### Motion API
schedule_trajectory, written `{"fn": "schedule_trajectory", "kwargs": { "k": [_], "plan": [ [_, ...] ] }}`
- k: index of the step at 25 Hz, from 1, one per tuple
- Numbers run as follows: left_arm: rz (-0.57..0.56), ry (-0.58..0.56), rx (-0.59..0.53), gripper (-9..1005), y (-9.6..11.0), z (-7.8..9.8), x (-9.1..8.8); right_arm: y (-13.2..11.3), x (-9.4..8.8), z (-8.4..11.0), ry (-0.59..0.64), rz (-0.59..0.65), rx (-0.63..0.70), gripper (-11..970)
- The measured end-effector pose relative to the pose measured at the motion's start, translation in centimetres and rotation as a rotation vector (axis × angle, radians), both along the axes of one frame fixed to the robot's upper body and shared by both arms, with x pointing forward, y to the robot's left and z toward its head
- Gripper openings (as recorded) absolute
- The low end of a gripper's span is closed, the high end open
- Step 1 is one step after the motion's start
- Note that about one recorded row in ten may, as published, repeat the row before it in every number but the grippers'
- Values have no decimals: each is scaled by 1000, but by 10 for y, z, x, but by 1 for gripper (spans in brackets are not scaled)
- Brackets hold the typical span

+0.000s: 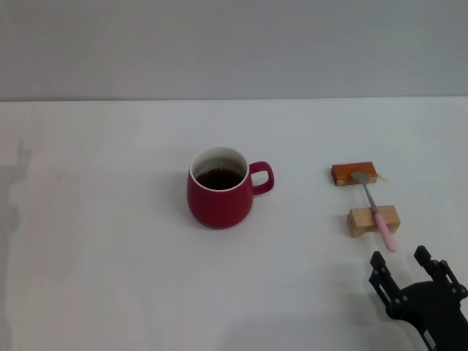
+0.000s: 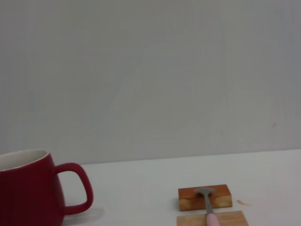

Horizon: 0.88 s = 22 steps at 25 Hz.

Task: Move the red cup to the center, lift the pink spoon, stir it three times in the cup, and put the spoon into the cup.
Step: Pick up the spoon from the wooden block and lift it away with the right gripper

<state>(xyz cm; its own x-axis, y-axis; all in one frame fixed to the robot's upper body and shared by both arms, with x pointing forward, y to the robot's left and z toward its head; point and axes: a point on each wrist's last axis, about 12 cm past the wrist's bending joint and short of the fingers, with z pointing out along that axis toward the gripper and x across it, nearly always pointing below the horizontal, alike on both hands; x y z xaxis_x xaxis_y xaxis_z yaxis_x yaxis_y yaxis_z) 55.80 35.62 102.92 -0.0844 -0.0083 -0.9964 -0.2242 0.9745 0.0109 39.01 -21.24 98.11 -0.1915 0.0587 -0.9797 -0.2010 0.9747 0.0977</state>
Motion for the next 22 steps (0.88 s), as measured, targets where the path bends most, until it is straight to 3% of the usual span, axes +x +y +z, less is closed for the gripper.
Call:
{"fn": "schedule_trajectory", "kwargs": {
  "k": [22],
  "plan": [
    [16, -14, -12, 839, 1, 3, 3, -3, 27, 1, 15, 29, -31, 717]
  ]
}}
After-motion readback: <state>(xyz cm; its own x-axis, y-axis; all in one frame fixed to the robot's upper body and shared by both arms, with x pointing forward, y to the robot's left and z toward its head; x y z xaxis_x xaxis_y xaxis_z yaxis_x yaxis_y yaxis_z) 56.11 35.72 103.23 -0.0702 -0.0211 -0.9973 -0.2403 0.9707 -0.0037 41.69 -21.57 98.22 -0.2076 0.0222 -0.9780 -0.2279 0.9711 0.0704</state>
